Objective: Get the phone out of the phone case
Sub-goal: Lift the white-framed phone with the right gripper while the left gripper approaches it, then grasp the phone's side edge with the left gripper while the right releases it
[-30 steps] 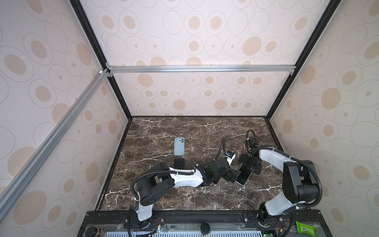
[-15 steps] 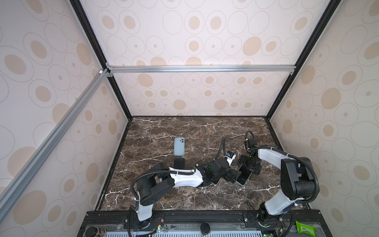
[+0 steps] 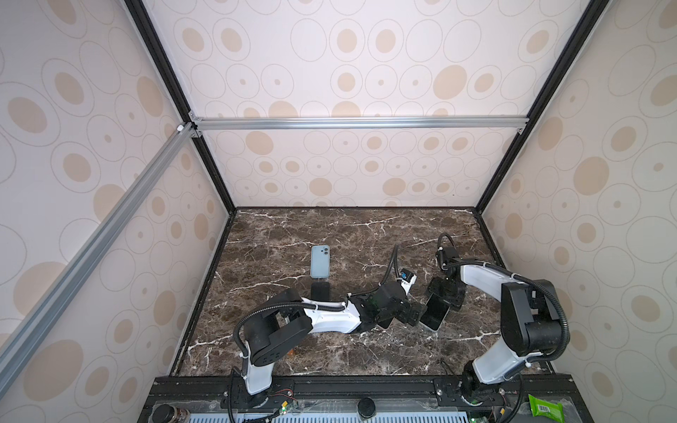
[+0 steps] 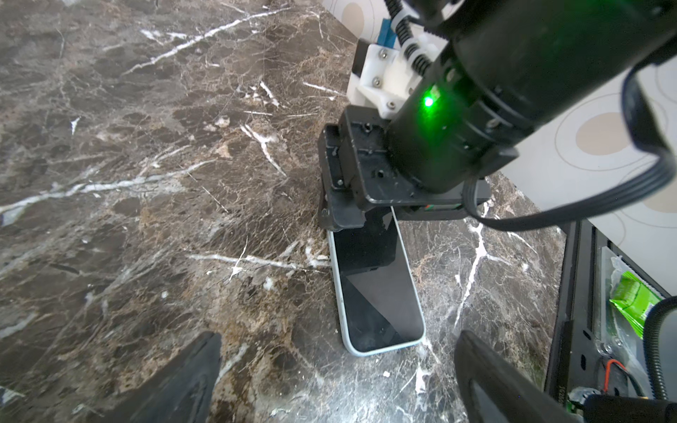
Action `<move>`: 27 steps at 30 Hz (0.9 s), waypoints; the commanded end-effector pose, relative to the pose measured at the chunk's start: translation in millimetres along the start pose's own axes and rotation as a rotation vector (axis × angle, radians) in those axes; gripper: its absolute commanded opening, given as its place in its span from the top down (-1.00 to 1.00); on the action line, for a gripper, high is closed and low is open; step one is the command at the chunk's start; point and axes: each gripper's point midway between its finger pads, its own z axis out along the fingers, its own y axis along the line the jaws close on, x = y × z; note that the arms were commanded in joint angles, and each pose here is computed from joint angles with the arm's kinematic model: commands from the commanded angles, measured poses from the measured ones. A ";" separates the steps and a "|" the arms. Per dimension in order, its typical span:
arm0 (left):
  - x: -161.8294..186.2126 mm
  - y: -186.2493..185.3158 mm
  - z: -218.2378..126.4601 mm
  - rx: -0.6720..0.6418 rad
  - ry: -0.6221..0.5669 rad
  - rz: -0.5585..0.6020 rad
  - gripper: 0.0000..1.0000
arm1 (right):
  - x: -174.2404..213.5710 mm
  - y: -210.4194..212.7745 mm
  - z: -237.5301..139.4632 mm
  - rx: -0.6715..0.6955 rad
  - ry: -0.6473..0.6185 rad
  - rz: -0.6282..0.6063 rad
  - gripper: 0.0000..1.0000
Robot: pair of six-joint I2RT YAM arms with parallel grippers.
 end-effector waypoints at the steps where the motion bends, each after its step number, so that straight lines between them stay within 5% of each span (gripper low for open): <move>1: -16.5 -5.8 2.0 0.045 -0.028 -0.037 -0.98 | 10.5 10.4 3.5 -0.112 0.047 -0.010 -0.18; 10: 1.5 -13.3 29.7 0.070 0.110 -0.138 -0.77 | 13.8 20.6 -3.8 -0.417 0.040 0.034 -0.09; 27: 29.0 -7.9 64.6 0.172 0.242 -0.313 -0.37 | 11.7 17.5 -12.5 -0.540 0.017 0.076 -0.02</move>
